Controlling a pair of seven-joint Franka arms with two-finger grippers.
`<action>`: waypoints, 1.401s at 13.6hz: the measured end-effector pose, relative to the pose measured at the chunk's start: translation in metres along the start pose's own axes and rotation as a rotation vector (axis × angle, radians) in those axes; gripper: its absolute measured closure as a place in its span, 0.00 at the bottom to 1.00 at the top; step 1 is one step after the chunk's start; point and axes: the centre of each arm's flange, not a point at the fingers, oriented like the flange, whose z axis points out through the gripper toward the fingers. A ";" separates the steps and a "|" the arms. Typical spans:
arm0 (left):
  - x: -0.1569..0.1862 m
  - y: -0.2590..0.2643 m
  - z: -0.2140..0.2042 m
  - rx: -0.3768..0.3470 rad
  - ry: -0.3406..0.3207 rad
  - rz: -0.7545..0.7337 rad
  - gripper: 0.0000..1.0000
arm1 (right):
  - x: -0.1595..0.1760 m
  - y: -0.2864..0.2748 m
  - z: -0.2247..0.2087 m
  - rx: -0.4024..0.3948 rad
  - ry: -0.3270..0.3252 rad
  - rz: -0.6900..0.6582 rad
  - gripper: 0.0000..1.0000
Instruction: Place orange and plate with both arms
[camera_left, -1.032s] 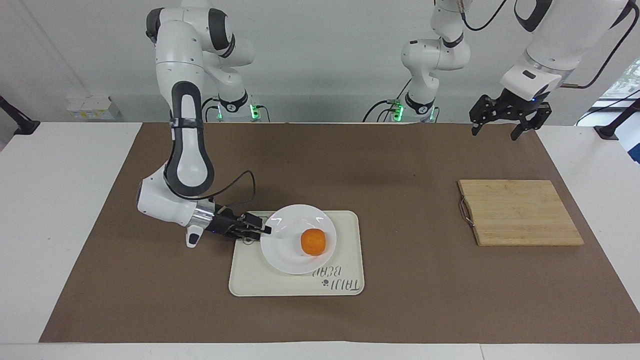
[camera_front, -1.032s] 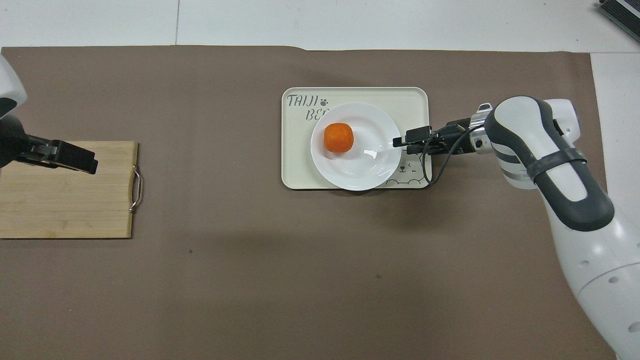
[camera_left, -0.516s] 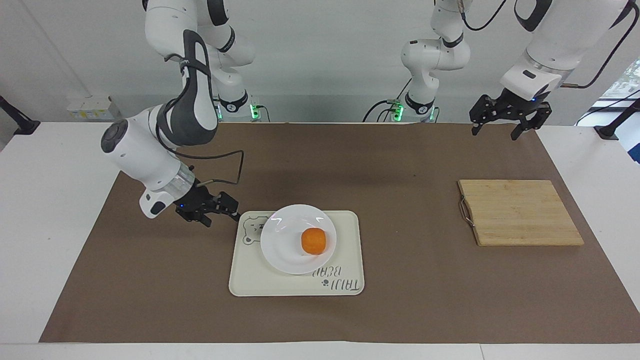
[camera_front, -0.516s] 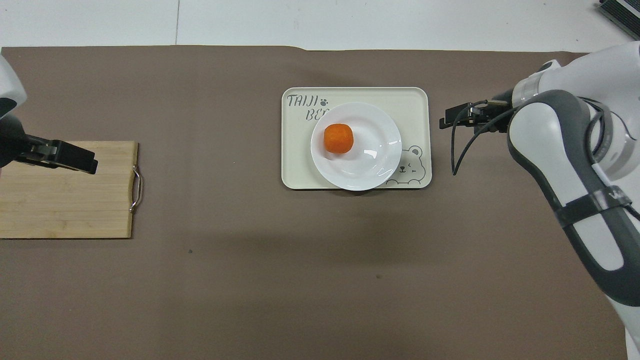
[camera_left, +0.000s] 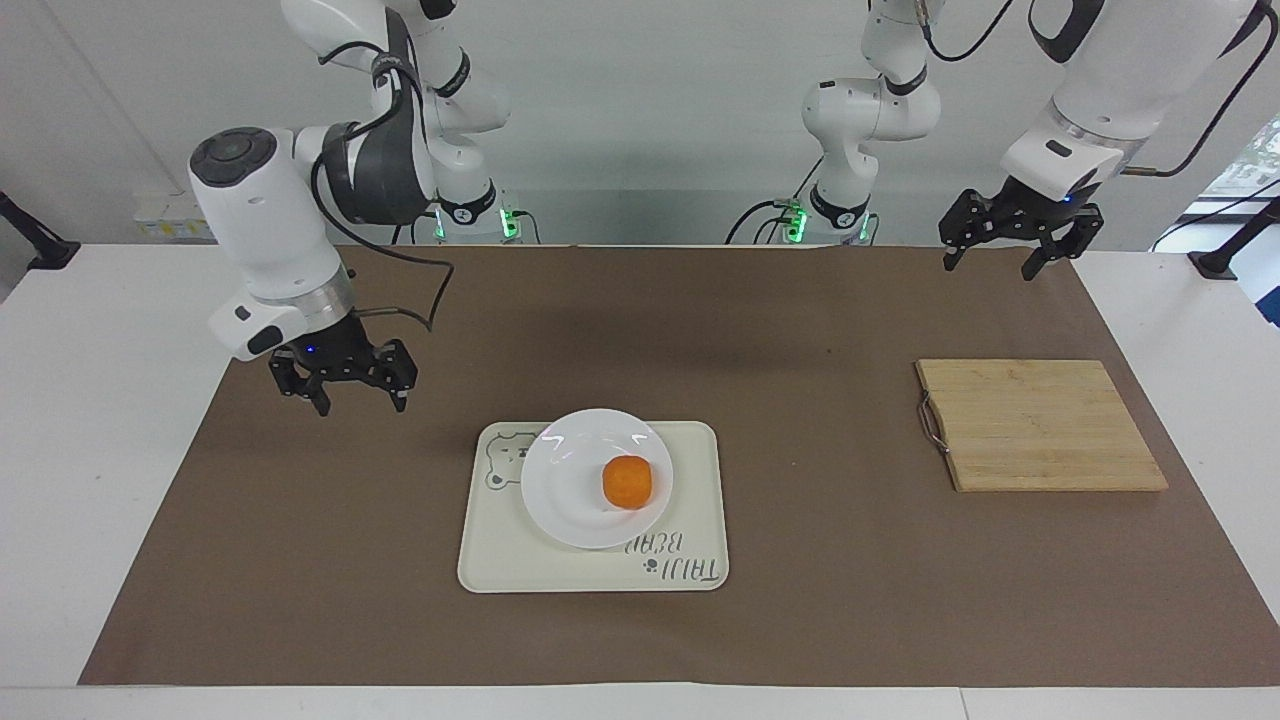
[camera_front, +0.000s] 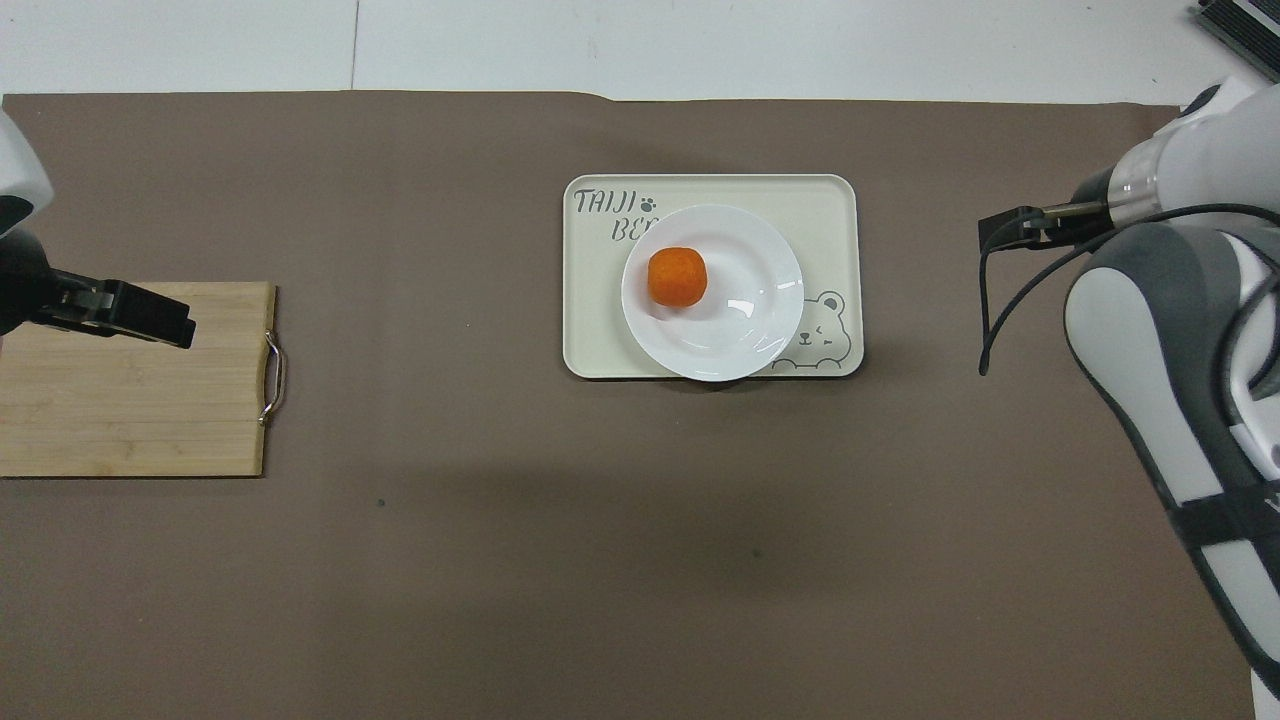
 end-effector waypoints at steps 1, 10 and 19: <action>0.000 0.000 0.000 0.000 0.000 0.000 0.00 | -0.006 0.005 -0.017 0.000 0.001 0.028 0.00; 0.000 0.001 0.000 0.000 0.001 0.002 0.00 | -0.077 0.033 -0.120 0.005 -0.128 0.152 0.00; -0.006 -0.004 -0.010 0.002 0.019 -0.009 0.00 | -0.109 0.027 -0.144 0.012 -0.151 0.141 0.00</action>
